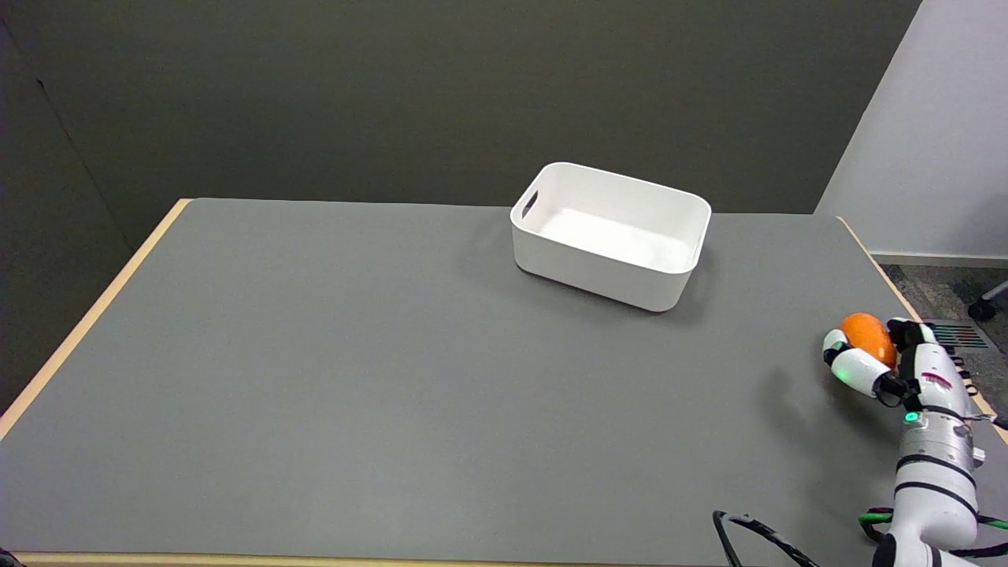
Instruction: Pick up mango.
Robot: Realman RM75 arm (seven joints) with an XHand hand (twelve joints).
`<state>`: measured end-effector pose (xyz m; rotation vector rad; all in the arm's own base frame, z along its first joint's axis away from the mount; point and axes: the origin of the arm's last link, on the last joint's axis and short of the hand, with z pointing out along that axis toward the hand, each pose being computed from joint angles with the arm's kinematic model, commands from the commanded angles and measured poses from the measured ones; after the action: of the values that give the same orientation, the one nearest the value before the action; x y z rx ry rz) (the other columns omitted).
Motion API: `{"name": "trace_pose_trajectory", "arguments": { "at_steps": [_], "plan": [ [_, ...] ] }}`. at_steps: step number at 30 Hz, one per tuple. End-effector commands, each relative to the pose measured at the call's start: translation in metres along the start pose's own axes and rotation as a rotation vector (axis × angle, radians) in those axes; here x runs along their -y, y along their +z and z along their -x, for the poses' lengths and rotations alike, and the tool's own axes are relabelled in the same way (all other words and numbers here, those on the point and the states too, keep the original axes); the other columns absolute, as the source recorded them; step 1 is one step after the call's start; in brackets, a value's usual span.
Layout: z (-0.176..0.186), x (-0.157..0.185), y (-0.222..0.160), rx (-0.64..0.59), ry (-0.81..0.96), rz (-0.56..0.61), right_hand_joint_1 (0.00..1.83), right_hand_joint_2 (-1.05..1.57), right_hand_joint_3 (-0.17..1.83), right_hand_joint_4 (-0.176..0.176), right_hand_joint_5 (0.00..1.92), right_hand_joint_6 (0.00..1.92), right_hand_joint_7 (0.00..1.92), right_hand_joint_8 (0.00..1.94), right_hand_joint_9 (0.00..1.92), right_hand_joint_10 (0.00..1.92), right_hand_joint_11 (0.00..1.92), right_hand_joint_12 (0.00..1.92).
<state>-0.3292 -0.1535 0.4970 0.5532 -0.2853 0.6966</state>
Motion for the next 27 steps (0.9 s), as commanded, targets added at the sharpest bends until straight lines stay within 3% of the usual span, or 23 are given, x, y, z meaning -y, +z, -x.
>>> {"name": "trace_pose_trajectory", "arguments": {
  "at_steps": [1,9,11,12,13,14,16,18,20,23,27],
  "plan": [
    [0.007,0.003,0.018,0.094,-0.152,0.077,0.55,0.62,0.84,-0.176,0.17,0.53,0.22,0.58,0.12,0.87,0.15,1.45],
    [0.003,0.025,0.027,0.086,-0.286,-0.009,0.56,0.65,0.80,-0.176,0.18,0.54,0.26,0.60,0.14,0.93,0.20,1.49],
    [0.003,0.031,0.027,0.070,-0.325,-0.059,0.65,0.67,0.83,-0.176,0.21,0.58,0.35,0.69,0.22,1.02,0.31,1.61],
    [0.002,0.033,0.027,0.063,-0.333,-0.076,0.81,0.77,0.76,-0.176,0.25,0.68,0.42,0.93,0.35,1.12,0.35,1.71],
    [0.001,0.037,0.027,0.045,-0.334,-0.112,1.14,1.02,0.56,-0.176,0.36,0.92,0.53,1.52,0.60,1.32,0.36,1.86],
    [-0.001,0.041,0.027,0.028,-0.327,-0.142,1.23,1.16,0.41,-0.176,0.40,1.12,0.59,1.76,0.69,1.47,0.35,1.92],
    [-0.007,0.051,0.025,-0.027,-0.277,-0.219,1.13,1.30,0.20,-0.176,0.40,1.48,0.63,1.84,0.71,1.69,0.32,1.92],
    [-0.017,0.060,0.022,-0.101,-0.174,-0.291,1.12,1.31,0.16,-0.176,0.44,1.50,0.65,1.85,0.78,1.91,0.52,1.92],
    [-0.035,0.069,0.014,-0.238,0.009,-0.390,1.13,1.33,0.12,-0.176,0.45,1.49,0.63,1.89,0.80,1.92,0.66,1.92],
    [-0.058,0.081,0.001,-0.418,0.324,-0.530,1.12,1.17,0.43,-0.176,0.53,1.70,0.58,1.77,0.93,1.92,0.67,1.92],
    [-0.073,0.108,-0.019,-0.419,0.539,-0.753,1.13,1.12,0.49,-0.176,0.56,1.67,0.61,1.75,1.01,1.92,0.76,1.92]
  ]
}}
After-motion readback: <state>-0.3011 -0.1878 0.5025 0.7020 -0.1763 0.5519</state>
